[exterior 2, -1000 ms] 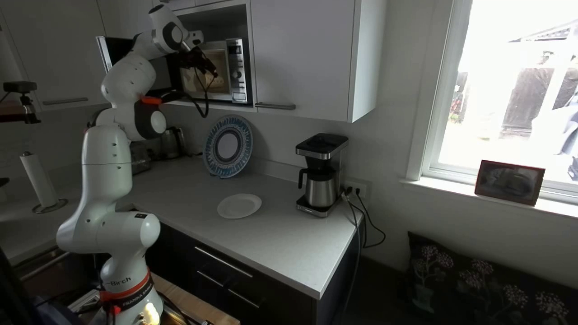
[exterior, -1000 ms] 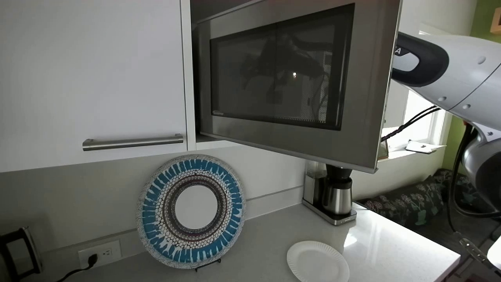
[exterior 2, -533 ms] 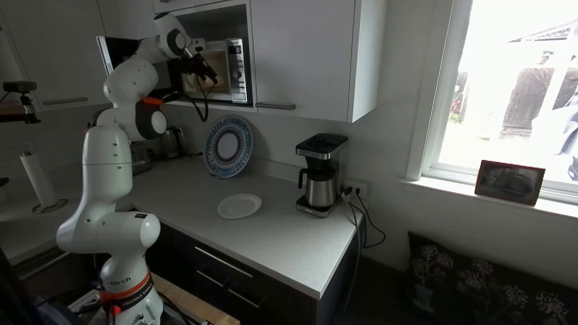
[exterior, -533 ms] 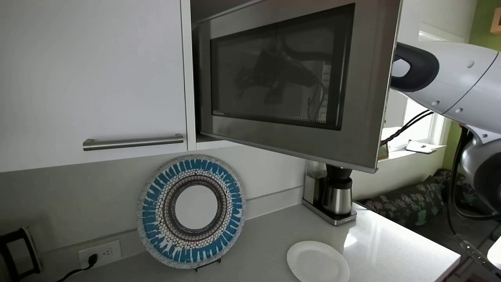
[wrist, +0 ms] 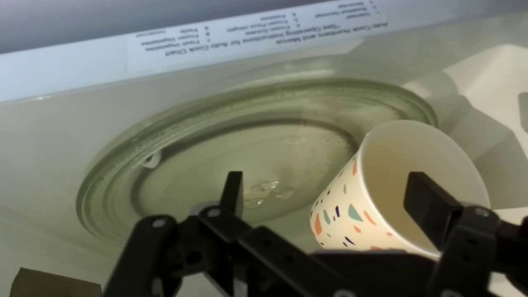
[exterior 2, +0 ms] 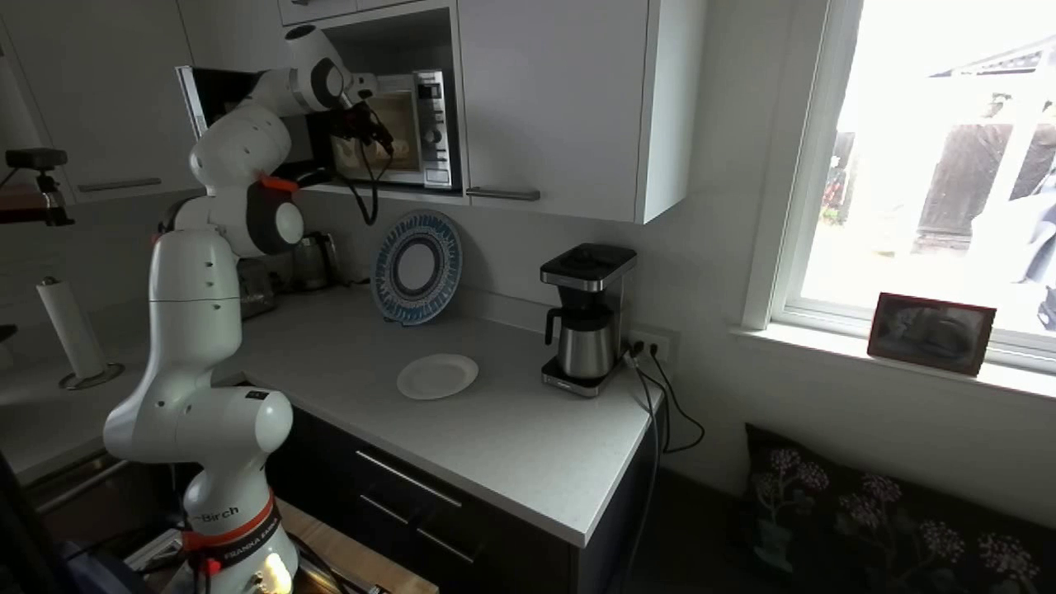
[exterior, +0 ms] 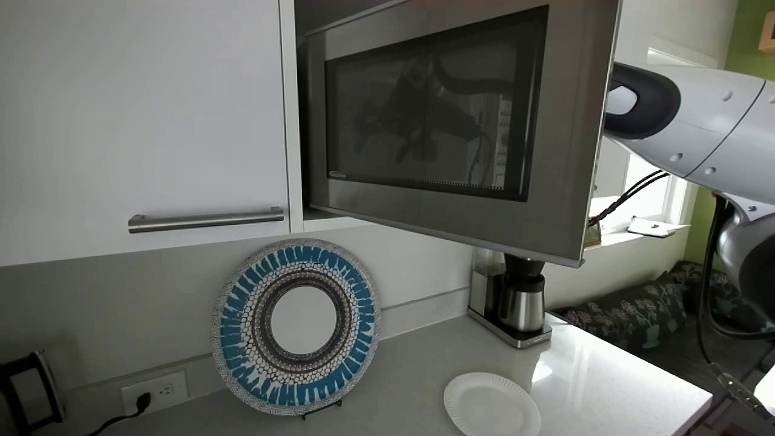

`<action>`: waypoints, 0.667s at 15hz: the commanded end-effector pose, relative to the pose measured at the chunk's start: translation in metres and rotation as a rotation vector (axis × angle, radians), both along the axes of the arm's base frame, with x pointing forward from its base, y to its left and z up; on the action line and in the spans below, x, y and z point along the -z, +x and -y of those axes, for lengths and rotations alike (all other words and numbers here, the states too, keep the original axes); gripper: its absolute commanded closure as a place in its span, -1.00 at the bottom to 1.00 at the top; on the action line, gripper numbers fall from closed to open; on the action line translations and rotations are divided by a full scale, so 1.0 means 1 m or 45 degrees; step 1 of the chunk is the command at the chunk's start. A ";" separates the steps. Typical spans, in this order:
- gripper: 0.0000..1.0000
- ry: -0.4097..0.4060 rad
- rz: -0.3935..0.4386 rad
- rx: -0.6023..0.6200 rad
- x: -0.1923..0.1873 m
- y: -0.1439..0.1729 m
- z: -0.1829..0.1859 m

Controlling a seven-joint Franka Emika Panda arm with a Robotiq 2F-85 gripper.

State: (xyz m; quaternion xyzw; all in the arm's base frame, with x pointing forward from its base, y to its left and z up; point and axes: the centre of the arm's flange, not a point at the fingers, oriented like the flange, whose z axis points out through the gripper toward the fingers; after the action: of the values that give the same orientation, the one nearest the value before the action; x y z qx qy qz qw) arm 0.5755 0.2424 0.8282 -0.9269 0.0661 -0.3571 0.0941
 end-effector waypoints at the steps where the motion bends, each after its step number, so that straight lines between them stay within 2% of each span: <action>1: -1.00 -0.041 -0.003 -0.014 0.024 -0.006 0.011; 4: -0.84 -0.104 0.011 0.019 0.030 -0.003 0.012; 5: -0.71 -0.133 0.023 0.035 0.032 -0.002 0.013; 6: -0.71 -0.159 0.036 0.048 0.033 -0.001 0.014; 8: -0.19 -0.193 0.045 0.058 0.035 0.000 0.015; 10: 0.15 -0.216 0.056 0.069 0.036 0.001 0.016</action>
State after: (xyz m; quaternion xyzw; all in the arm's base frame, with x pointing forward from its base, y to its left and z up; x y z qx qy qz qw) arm 0.5803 0.2363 0.8171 -0.9219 0.0603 -0.3818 0.0275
